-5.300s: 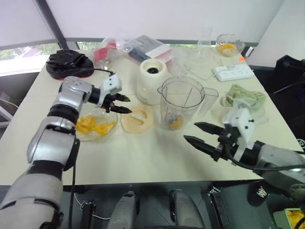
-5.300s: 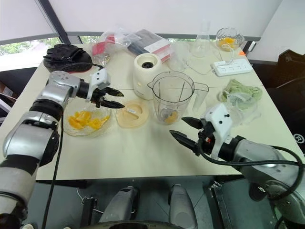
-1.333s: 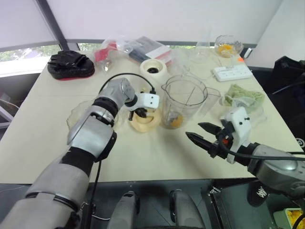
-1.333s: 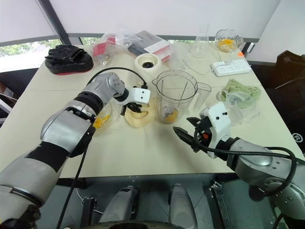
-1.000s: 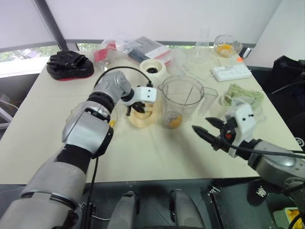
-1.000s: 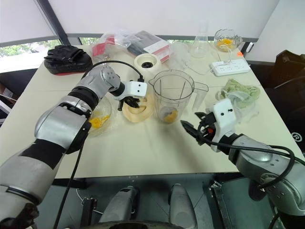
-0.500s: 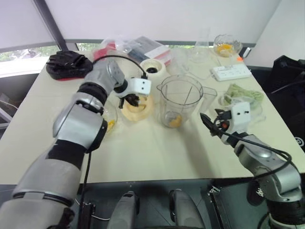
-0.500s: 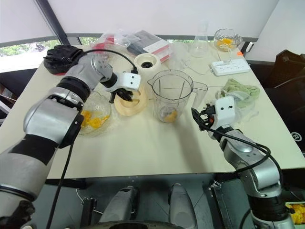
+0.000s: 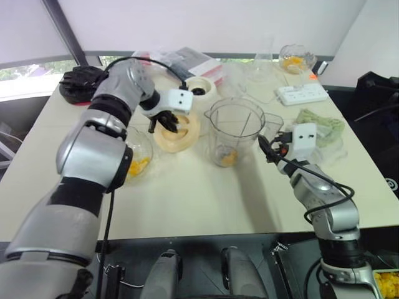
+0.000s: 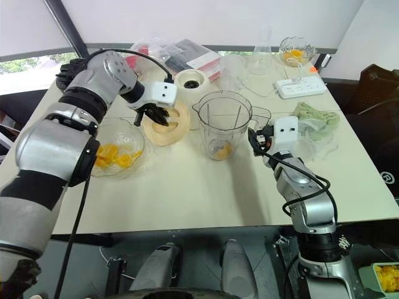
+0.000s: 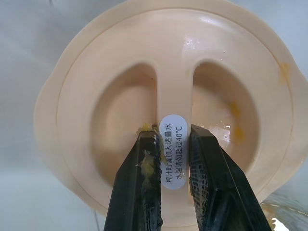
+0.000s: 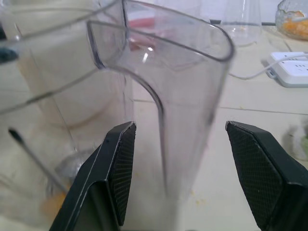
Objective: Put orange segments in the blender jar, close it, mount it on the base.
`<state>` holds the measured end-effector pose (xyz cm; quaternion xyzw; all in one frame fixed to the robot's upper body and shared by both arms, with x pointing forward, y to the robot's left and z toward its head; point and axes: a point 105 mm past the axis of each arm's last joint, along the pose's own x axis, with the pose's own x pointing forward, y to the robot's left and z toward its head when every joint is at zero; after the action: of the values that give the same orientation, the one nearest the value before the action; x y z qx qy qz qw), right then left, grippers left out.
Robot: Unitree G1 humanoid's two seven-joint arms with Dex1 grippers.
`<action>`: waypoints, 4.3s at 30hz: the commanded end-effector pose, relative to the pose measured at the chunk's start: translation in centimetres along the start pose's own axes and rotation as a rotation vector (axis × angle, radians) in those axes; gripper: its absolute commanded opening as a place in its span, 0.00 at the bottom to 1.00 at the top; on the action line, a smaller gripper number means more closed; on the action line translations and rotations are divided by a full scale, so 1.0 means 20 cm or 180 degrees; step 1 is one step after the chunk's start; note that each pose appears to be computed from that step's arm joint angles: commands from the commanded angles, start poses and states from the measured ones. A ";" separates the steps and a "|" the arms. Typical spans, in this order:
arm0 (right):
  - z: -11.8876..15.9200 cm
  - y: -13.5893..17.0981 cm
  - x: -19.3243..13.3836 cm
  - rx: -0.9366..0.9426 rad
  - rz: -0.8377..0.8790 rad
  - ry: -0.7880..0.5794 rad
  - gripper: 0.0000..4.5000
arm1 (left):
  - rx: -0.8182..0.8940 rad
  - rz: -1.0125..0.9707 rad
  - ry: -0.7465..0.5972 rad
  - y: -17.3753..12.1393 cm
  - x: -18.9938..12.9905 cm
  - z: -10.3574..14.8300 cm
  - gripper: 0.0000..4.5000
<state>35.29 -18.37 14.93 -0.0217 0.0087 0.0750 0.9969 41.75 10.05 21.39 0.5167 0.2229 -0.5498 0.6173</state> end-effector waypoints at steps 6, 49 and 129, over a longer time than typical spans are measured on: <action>0.04 0.01 0.07 0.0045 -0.0067 -0.0194 0.63 | 0.0148 0.0162 -0.0156 0.06 -0.21 0.07 0.06; 0.02 0.14 -0.01 0.0235 -0.0100 -0.0208 0.20 | 0.0409 -0.0144 -0.0760 0.07 -0.14 0.78 0.06; 0.04 0.13 0.01 0.0163 0.0034 -0.0078 0.20 | -0.1064 -0.0367 -0.0862 -0.02 0.21 0.62 0.57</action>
<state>35.07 -17.34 13.01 0.0034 0.0479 0.0486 0.9977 38.95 -3.18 23.50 0.3023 0.2356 -0.6095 0.6939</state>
